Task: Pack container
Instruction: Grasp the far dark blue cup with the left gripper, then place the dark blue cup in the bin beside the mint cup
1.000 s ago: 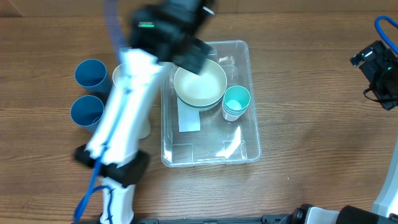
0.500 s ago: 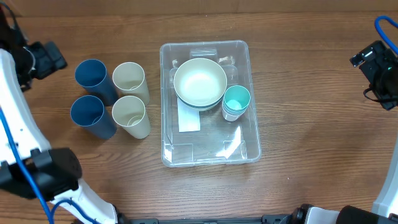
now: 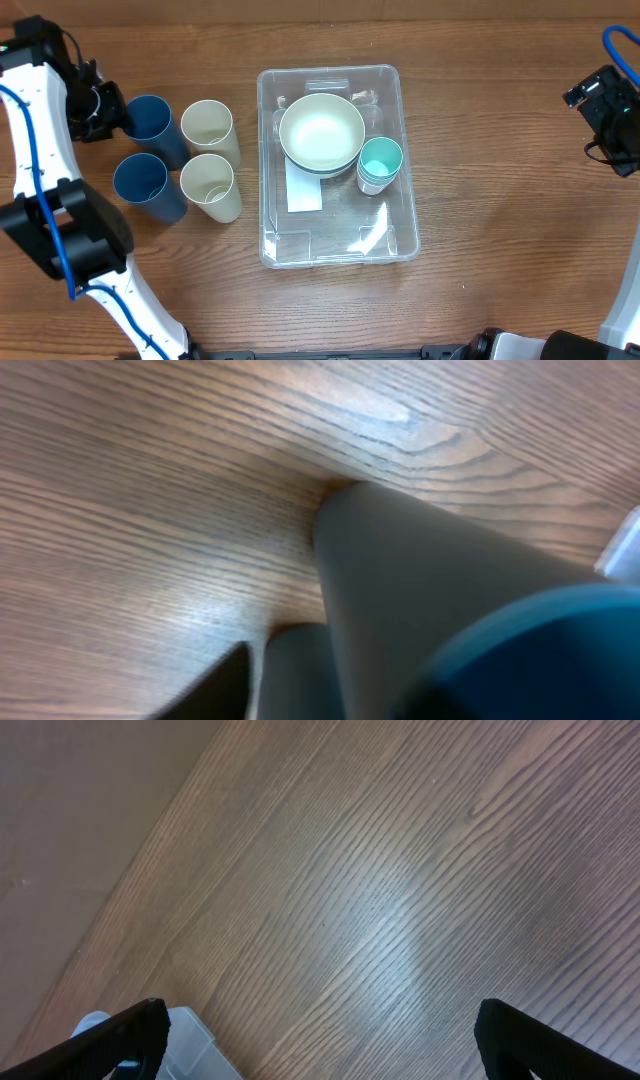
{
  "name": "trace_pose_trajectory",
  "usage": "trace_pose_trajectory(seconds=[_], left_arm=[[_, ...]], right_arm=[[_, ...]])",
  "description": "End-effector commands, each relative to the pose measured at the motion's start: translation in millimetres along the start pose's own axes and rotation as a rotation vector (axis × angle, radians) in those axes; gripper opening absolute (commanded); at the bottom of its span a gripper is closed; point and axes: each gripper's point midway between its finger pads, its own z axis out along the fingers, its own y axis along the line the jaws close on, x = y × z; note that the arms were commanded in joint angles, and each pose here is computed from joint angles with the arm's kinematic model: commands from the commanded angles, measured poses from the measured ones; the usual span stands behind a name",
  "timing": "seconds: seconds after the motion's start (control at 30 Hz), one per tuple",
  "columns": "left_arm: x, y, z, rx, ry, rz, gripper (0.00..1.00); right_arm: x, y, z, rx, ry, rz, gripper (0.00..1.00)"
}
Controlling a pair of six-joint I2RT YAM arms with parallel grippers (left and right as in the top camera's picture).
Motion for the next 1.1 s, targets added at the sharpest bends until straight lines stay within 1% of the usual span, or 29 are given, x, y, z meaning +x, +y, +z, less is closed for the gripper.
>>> trace_pose_trajectory(seconds=[0.0, 0.1, 0.2, 0.23, 0.3, 0.33, 0.37, 0.4, 0.43, 0.5, 0.53, 0.6, 0.63, 0.67, 0.73, 0.8, 0.9, 1.07], left_arm=[[4.9, 1.7, 27.0, -0.011, 0.070, 0.013, 0.04], [2.1, 18.6, 16.4, -0.092, 0.043, -0.050, 0.04], [-2.8, 32.7, -25.6, -0.153, -0.047, -0.115, 0.04], [-3.5, 33.8, -48.9, -0.156, -0.094, -0.136, 0.04], [-1.3, 25.6, -124.6, -0.143, -0.263, -0.138, 0.04], [2.4, 20.8, -149.6, -0.137, -0.321, -0.131, 0.04], [9.2, 11.9, -180.1, -0.124, -0.395, -0.116, 0.04], [24.4, -3.8, -221.1, -0.106, -0.496, -0.085, 0.04], [39.3, -18.9, -248.7, -0.088, -0.565, -0.050, 0.04], [67.8, -51.2, -283.8, -0.045, -0.658, 0.045, 0.04], [97.2, -87.3, -300.0, 0.006, -0.693, 0.170, 0.04], [125.3, -121.9, -300.6, 0.058, -0.673, 0.290, 0.04], [133.7, -133.0, -297.2, 0.074, -0.652, 0.330, 0.04], [145.0, -155.7, -290.5, 0.118, -0.621, 0.407, 0.04], [165.8, -190.7, -270.9, 0.173, -0.537, 0.525, 0.04], [183.7, -215.4, -243.9, 0.166, -0.444, 0.619, 0.04], [202.0, -232.4, -206.8, 0.131, -0.320, 0.700, 0.04], [234.2, -240.7, -140.0, 0.045, -0.091, 0.812, 0.04]], right_arm=[[-0.9, 2.5, -3.8, -0.011, -0.010, 0.005, 1.00], [-0.9, 2.5, -3.8, -0.011, -0.010, 0.004, 1.00], [-0.9, 2.5, -3.8, -0.011, -0.010, 0.004, 1.00], [-0.9, 2.5, -3.8, -0.011, -0.010, 0.004, 1.00], [-0.9, 2.5, -3.8, -0.011, -0.010, 0.004, 1.00], [-0.9, 2.5, -3.8, -0.011, -0.010, 0.004, 1.00], [-0.9, 2.5, -3.8, -0.011, -0.010, 0.004, 1.00], [-0.9, 2.5, -3.8, -0.011, -0.010, 0.004, 1.00], [-0.9, 2.5, -3.8, -0.011, -0.010, 0.005, 1.00], [-0.9, 2.5, -3.8, -0.011, -0.010, 0.004, 1.00], [-0.9, 2.5, -3.8, -0.011, -0.010, 0.004, 1.00], [-0.9, 2.5, -3.8, -0.011, -0.010, 0.004, 1.00], [-0.9, 2.5, -3.8, -0.011, -0.010, 0.004, 1.00], [-0.9, 2.5, -3.8, -0.011, -0.010, 0.004, 1.00], [-0.9, 2.5, -3.8, -0.011, -0.010, 0.004, 1.00], [-0.9, 2.5, -3.8, -0.011, -0.010, 0.004, 1.00], [-0.9, 2.5, -3.8, -0.011, -0.010, 0.004, 1.00], [-0.9, 2.5, -3.8, -0.011, -0.010, 0.004, 1.00]])
